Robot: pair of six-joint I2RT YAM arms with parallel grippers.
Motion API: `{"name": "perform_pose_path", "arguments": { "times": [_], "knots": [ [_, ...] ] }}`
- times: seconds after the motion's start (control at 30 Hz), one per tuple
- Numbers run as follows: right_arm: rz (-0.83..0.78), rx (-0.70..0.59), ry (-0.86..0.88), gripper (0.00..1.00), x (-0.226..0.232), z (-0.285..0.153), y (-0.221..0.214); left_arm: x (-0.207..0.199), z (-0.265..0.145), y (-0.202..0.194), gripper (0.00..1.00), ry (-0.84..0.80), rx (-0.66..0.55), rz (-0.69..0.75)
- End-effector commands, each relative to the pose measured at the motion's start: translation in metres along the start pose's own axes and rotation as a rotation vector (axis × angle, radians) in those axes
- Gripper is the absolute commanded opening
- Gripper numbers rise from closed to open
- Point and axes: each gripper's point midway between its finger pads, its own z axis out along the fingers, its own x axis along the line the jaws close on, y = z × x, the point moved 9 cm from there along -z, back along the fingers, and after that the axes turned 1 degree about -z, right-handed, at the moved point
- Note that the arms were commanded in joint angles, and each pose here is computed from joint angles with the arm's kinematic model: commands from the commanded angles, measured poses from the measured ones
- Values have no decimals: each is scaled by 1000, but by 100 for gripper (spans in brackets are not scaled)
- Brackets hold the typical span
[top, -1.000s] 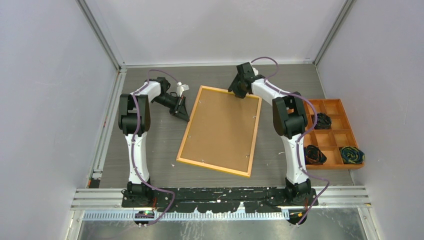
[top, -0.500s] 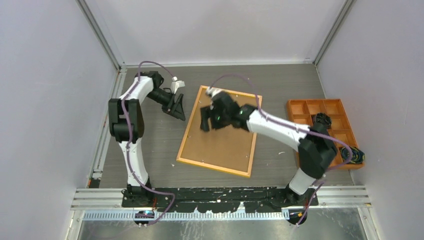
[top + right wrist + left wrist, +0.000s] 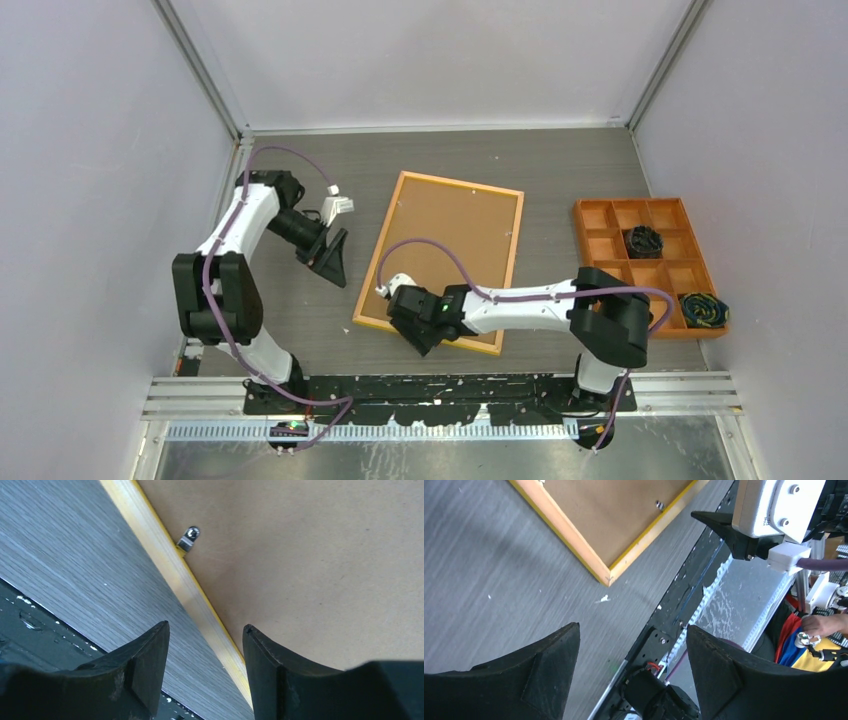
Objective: Put the photo into the frame
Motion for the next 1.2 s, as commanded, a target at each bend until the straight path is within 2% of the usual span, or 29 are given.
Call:
{"name": "perform_pose_path", "arguments": {
  "times": [0.0,0.43,0.53,0.67,0.73,0.97,1.07,1.17],
  "knots": [
    [-44,-65,-95,58,8,0,12,-13,-11,-17,79,70,19,51],
    [-86,-62,-136,41,13,15,3,-13,-7,-43,80,199,54,127],
    [-92,-67,-105,29,17,16,6,-13,-5,-47,81,222,39,171],
    [-99,-76,-81,2,22,14,15,-10,-2,-54,82,301,-9,287],
    [-98,-93,-60,1,26,8,25,-5,0,-57,83,379,-46,360],
    [-41,-193,82,1,29,-26,73,-11,12,-78,91,517,-156,724],
    [-6,-225,165,1,28,-46,94,-20,14,-84,91,566,-178,985],
    [59,-280,249,1,21,-68,113,-33,14,-83,93,686,-257,1323]
  ]
}}
